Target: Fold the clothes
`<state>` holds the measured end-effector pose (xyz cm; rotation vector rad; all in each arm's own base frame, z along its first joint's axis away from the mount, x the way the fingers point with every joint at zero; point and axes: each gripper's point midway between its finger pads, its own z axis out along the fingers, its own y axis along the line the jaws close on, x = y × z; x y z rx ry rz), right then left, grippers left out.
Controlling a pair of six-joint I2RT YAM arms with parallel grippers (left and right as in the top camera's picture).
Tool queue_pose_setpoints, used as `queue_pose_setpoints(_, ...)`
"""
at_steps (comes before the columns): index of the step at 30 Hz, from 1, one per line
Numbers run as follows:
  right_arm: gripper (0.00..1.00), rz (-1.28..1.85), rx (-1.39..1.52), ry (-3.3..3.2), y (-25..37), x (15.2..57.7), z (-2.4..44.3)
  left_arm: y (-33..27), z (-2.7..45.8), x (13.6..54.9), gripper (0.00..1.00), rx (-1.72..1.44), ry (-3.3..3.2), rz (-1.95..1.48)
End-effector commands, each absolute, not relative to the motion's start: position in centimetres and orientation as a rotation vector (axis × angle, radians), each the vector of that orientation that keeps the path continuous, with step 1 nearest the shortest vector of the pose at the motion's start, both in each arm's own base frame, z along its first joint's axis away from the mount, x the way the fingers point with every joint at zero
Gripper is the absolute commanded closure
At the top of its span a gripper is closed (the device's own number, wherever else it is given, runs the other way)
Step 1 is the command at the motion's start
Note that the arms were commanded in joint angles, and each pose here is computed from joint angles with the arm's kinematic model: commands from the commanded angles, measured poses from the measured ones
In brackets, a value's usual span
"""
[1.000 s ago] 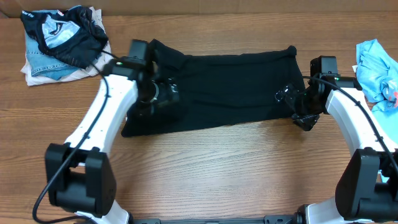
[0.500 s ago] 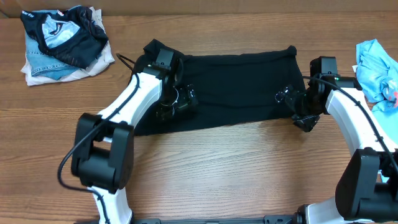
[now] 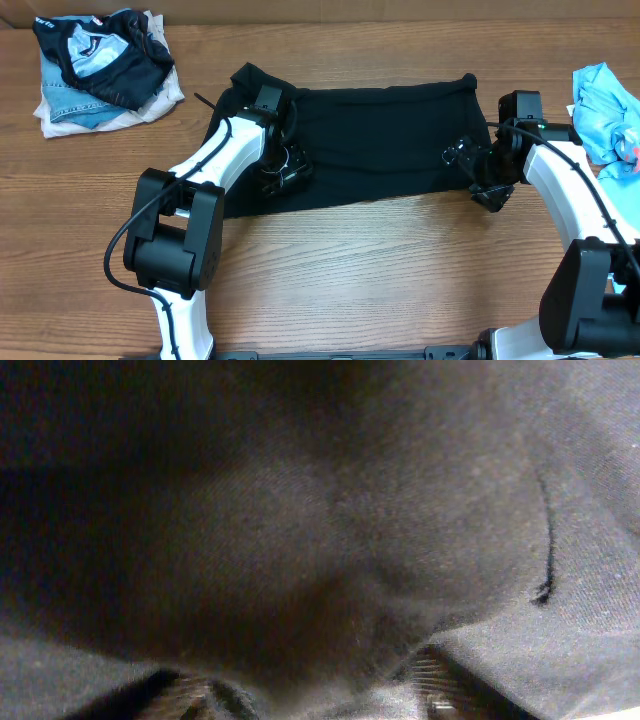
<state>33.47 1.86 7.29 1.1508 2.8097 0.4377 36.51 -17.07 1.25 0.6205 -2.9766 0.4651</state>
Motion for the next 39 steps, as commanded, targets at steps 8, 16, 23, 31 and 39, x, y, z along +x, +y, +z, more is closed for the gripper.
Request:
queue_pose_setpoints(8, 0.02, 0.432, 1.118, 2.755, 1.4, 34.3, 8.8, -16.2, 2.5, 38.4, 0.96, 0.641, -3.055, 0.383)
queue_pose_setpoints(16, 0.02, 0.400, 1.112, 2.735, 0.9, 34.7, 8.8, -15.7, 6.1, 44.3, 0.96, 0.690, -3.287, 0.384)
queue_pose_setpoints(23, 0.02, 0.407, 1.102, 2.718, 0.9, 35.2, 8.9, -14.6, 6.3, 49.7, 0.80, 0.640, -3.558, 0.307)
queue_pose_setpoints(31, 0.02, 0.394, 1.077, 2.665, 0.4, 36.5, 9.2, -13.9, 5.0, 47.9, 0.00, 0.432, -3.523, 0.163)
queue_pose_setpoints(39, 0.02, 0.248, 1.060, 2.540, -2.1, 39.0, 9.4, -13.0, 5.4, 44.6, 0.00, 0.405, -3.416, 0.075)
